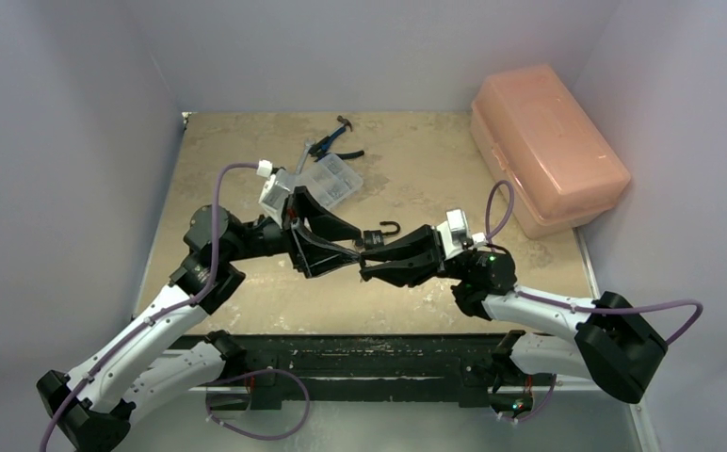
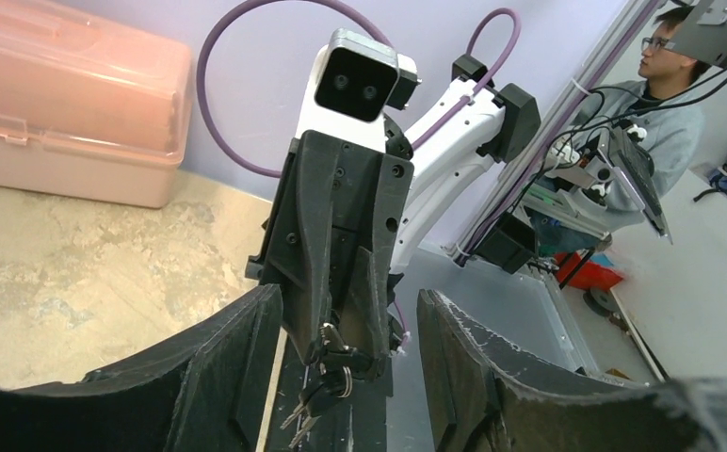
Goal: Unlock with the key
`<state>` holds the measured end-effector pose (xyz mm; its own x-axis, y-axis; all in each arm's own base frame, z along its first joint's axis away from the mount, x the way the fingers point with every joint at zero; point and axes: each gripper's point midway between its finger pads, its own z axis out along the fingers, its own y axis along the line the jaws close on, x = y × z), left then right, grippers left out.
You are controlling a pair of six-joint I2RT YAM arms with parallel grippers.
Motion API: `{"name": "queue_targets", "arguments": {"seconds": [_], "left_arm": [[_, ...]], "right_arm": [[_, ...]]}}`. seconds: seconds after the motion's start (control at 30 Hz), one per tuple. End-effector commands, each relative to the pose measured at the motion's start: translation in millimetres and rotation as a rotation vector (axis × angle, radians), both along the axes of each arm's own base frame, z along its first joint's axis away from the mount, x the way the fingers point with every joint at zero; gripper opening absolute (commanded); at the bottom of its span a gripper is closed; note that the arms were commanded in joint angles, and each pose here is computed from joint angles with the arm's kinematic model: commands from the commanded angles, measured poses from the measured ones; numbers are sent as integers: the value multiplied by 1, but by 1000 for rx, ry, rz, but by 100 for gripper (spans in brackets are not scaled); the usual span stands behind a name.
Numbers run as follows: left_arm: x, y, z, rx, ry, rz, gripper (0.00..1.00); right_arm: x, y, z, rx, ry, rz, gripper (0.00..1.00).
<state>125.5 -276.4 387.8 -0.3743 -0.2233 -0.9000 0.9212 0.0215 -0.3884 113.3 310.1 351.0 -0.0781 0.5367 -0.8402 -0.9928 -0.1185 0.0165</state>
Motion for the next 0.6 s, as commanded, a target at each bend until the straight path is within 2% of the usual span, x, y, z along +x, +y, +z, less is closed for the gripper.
{"name": "queue_targets", "arguments": {"seconds": [0.0, 0.33, 0.57], "left_arm": [[7, 0, 0, -8, -24, 30, 57], [1, -1, -7, -2, -46, -11, 39], [0, -2, -10, -12, -41, -18, 13]], "right_arm": [[-36, -39, 65, 279, -249, 6, 0], [-25, -38, 69, 301, -204, -27, 0], [-22, -35, 67, 295, -188, -26, 0]]}}
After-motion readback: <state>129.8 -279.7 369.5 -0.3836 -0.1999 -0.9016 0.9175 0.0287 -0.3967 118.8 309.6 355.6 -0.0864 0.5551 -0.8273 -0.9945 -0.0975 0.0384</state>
